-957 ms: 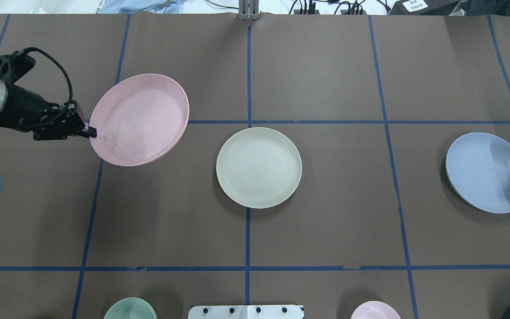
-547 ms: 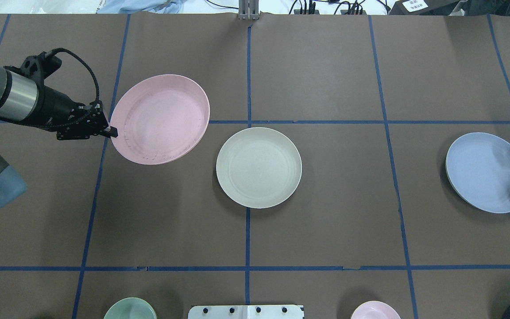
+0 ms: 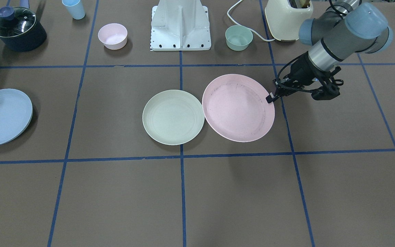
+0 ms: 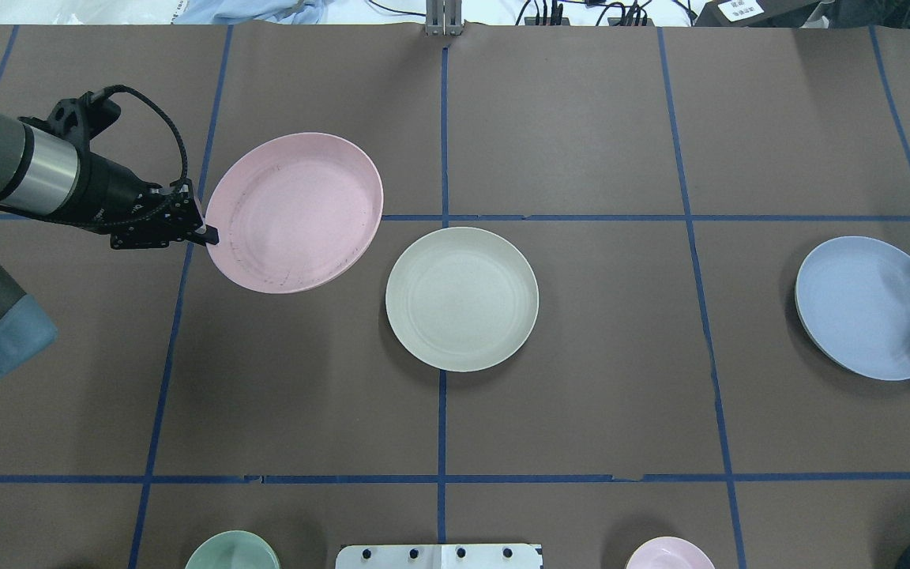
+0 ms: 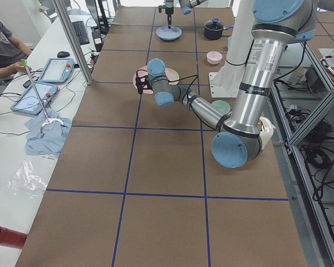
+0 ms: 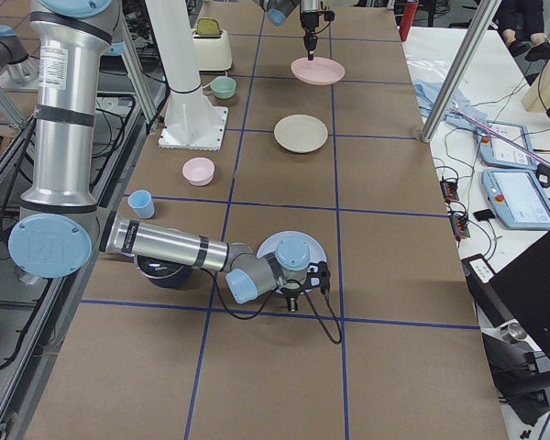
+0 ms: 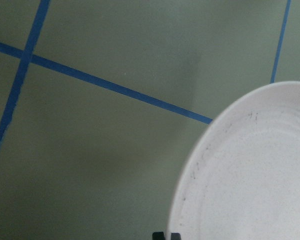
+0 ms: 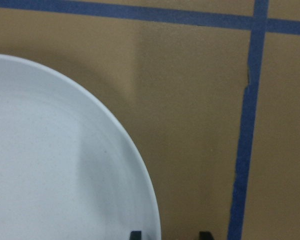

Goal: Stack three plates with pink and blue
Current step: 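Lift the pink plate with the left gripper toward the cream plate, then lower the pink plate onto the cream plate and open the left gripper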

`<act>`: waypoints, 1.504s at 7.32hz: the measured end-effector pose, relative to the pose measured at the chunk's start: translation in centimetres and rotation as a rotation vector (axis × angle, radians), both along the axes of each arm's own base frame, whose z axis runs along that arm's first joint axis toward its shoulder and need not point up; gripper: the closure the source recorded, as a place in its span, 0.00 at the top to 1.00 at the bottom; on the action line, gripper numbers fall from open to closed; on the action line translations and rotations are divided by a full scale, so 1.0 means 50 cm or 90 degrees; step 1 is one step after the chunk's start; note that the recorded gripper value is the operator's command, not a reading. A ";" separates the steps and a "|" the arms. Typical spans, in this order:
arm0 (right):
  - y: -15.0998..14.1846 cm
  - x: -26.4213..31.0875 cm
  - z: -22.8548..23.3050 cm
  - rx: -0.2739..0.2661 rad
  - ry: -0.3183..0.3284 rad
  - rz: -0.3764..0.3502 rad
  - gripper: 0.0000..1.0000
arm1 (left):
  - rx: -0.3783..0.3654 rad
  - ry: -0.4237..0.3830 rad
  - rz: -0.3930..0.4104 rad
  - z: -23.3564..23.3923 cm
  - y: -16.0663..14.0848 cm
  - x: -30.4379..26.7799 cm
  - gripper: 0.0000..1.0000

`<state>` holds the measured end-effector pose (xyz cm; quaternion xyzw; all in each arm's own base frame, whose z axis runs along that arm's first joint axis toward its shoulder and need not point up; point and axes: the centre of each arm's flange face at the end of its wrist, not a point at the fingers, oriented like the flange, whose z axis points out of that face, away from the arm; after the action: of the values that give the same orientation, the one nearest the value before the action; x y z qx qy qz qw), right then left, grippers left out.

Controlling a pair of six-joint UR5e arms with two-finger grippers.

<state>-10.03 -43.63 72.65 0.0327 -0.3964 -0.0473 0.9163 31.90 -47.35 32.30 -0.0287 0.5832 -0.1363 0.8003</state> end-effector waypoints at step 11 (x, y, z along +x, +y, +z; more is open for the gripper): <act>-0.030 0.069 -0.232 0.007 -0.231 0.000 0.00 | -0.067 -0.029 -0.021 -0.153 0.110 0.419 0.00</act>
<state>-6.59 -45.15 61.04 0.0458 -0.5550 -0.0424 0.8295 52.85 -41.86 24.64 -0.0576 0.5574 -0.1808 0.8083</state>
